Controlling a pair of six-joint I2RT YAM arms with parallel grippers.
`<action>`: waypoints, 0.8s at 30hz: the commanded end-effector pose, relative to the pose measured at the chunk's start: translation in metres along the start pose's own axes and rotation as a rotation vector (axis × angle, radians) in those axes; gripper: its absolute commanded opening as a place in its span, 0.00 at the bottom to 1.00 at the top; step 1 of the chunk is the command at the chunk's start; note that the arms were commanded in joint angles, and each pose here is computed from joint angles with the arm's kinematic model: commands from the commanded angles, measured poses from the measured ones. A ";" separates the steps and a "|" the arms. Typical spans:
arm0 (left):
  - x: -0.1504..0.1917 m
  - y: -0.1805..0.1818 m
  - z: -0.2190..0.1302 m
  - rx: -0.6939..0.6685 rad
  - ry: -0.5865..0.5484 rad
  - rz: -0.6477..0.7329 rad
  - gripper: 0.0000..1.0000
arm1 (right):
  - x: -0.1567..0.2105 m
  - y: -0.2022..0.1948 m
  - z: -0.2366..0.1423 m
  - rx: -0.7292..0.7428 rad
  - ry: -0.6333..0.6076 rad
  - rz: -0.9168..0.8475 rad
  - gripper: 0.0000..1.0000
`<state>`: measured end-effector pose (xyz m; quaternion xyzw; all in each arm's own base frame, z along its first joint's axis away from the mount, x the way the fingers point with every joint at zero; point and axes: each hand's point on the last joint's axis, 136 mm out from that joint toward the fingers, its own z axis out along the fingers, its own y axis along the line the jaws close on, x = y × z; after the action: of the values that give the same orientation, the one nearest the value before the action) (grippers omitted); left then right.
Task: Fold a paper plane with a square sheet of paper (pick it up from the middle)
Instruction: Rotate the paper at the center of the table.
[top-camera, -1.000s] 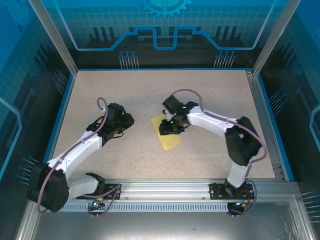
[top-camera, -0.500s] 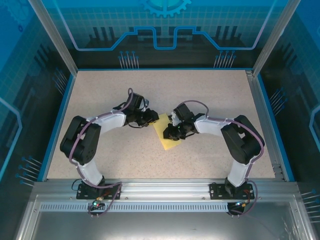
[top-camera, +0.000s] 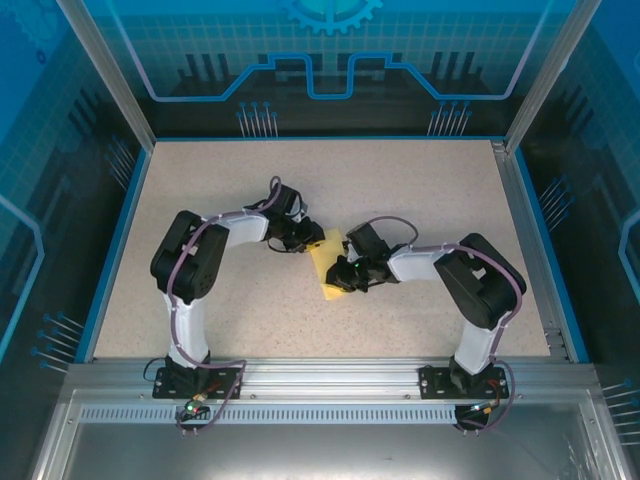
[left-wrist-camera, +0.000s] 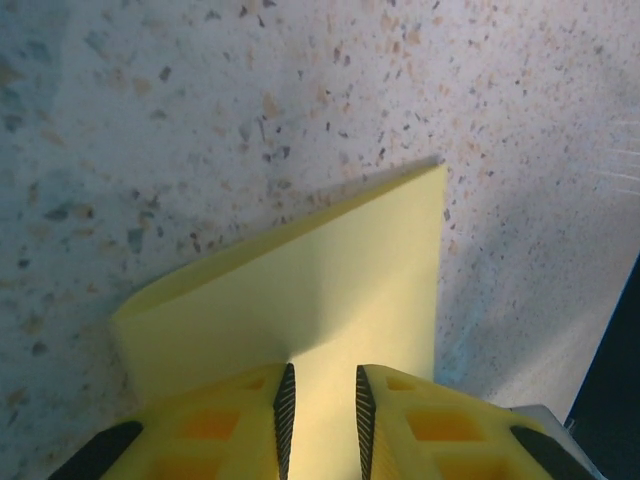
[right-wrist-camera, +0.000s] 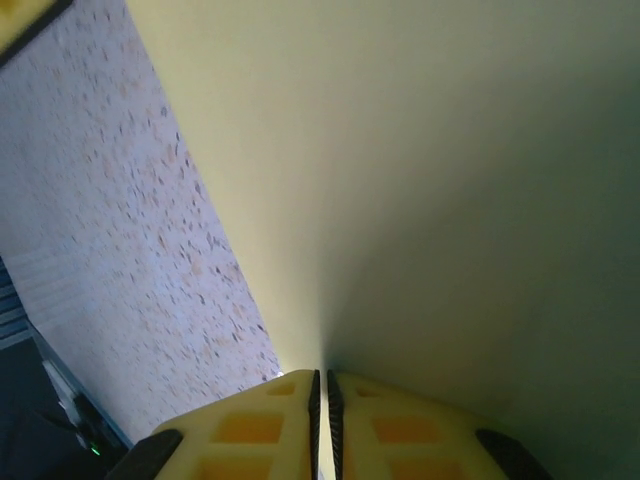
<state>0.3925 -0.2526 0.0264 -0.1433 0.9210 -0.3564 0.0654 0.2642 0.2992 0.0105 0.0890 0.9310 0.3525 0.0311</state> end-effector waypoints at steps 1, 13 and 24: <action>-0.001 0.003 0.008 -0.029 0.033 0.015 0.26 | 0.013 -0.033 0.016 0.092 -0.040 0.148 0.16; -0.003 -0.027 -0.007 0.024 0.051 0.118 0.31 | -0.022 -0.005 -0.058 0.188 -0.146 -0.067 0.28; 0.007 -0.026 -0.016 -0.001 0.058 0.150 0.34 | -0.008 -0.035 -0.070 0.195 -0.065 -0.050 0.34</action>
<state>0.3951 -0.2605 0.0525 -0.0790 0.9292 -0.3537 0.0724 0.2755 0.2297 0.0480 0.0951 0.9557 0.2627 0.0927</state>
